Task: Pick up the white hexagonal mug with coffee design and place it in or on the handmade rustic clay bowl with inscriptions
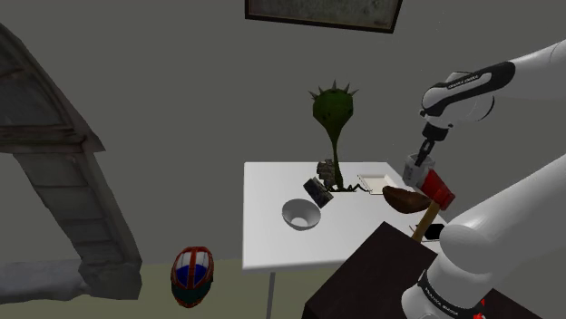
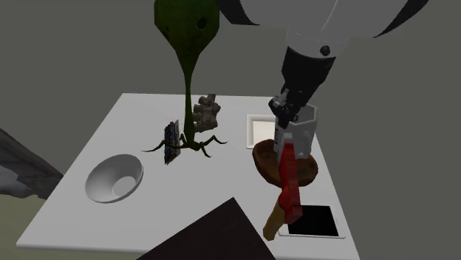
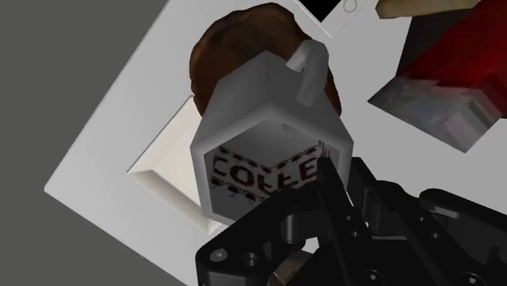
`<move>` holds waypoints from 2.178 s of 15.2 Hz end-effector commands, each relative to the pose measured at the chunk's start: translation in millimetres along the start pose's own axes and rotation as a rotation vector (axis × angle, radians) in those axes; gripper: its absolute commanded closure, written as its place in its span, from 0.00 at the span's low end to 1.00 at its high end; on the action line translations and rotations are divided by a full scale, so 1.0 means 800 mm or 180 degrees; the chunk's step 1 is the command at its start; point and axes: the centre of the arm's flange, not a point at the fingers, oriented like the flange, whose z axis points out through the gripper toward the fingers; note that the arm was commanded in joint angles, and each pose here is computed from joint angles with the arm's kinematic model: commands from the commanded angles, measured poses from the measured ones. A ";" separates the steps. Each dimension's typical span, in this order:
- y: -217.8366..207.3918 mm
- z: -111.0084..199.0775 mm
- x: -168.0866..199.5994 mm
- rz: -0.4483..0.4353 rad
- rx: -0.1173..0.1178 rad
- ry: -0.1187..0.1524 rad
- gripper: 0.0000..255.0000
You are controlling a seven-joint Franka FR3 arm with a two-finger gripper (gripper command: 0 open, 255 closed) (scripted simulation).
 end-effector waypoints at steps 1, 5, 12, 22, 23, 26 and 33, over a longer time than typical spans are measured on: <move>-0.001 0.013 -0.003 -0.0003 -0.0002 0.0000 1.00; -0.001 0.039 -0.004 -0.0003 -0.0002 0.0000 1.00; -0.001 0.085 -0.006 -0.0003 -0.0002 0.0000 1.00; 0.000 0.115 -0.007 -0.0003 -0.0002 0.0000 1.00; 0.000 0.115 -0.007 -0.0003 -0.0002 0.0000 1.00; 0.000 0.115 -0.007 -0.0003 -0.0002 0.0000 0.00; 0.000 0.065 -0.007 -0.0003 -0.0002 0.0000 0.00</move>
